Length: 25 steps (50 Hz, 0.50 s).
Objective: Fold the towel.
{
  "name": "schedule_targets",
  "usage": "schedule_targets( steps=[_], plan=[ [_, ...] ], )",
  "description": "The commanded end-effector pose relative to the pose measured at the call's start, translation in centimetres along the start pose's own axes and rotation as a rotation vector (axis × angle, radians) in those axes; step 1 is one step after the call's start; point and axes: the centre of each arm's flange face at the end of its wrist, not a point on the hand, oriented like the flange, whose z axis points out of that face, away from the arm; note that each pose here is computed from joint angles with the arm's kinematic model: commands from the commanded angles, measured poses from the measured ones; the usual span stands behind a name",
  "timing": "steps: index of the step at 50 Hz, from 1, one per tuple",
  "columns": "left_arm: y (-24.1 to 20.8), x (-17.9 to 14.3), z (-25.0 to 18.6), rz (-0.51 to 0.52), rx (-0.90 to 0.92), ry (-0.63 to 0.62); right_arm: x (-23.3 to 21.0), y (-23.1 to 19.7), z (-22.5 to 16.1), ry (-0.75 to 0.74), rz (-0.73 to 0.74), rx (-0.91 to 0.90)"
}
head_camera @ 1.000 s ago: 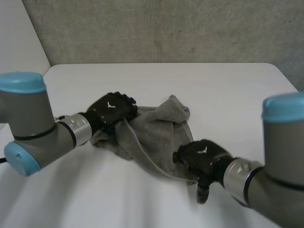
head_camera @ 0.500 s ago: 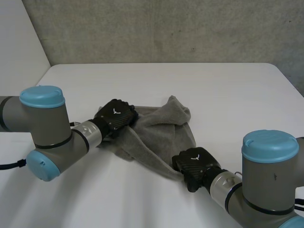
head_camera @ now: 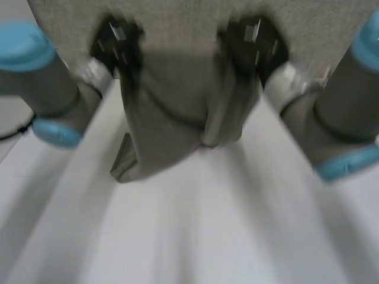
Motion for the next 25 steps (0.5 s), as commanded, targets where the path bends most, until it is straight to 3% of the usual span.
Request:
schedule_targets(
  steps=[1,5,7,9,10,12,18,25],
  plan=[
    [-12.2,-9.9,0.3,-0.184,0.404,-0.430,5.9,-9.7,2.7,0.283,-0.060,0.473],
    [-11.8,-10.1,-0.7,-0.243,0.396,-0.411,5.2,-9.1,2.4,0.216,-0.067,0.444],
    [-8.5,-9.0,-2.1,-0.245,0.281,-0.357,4.1,-7.9,2.2,0.133,-0.066,0.388],
    [-6.8,-8.2,-3.0,-0.244,0.218,-0.316,1.3,-5.0,1.2,-0.072,-0.054,0.253],
    [-4.8,-7.0,-4.0,-0.248,0.153,-0.265,1.3,-4.9,1.2,-0.073,-0.054,0.253],
    [-2.8,-5.4,-5.2,-0.257,0.085,-0.204,-1.1,-1.7,-0.1,-0.230,-0.024,0.103],
    [4.0,-0.2,-11.4,-0.314,-0.177,-0.011,-2.1,3.0,-2.5,-0.310,-0.048,-0.119],
    [7.7,2.8,-16.2,-0.329,-0.363,0.072,-3.9,8.3,-7.2,-0.402,-0.083,-0.327]
  ],
)
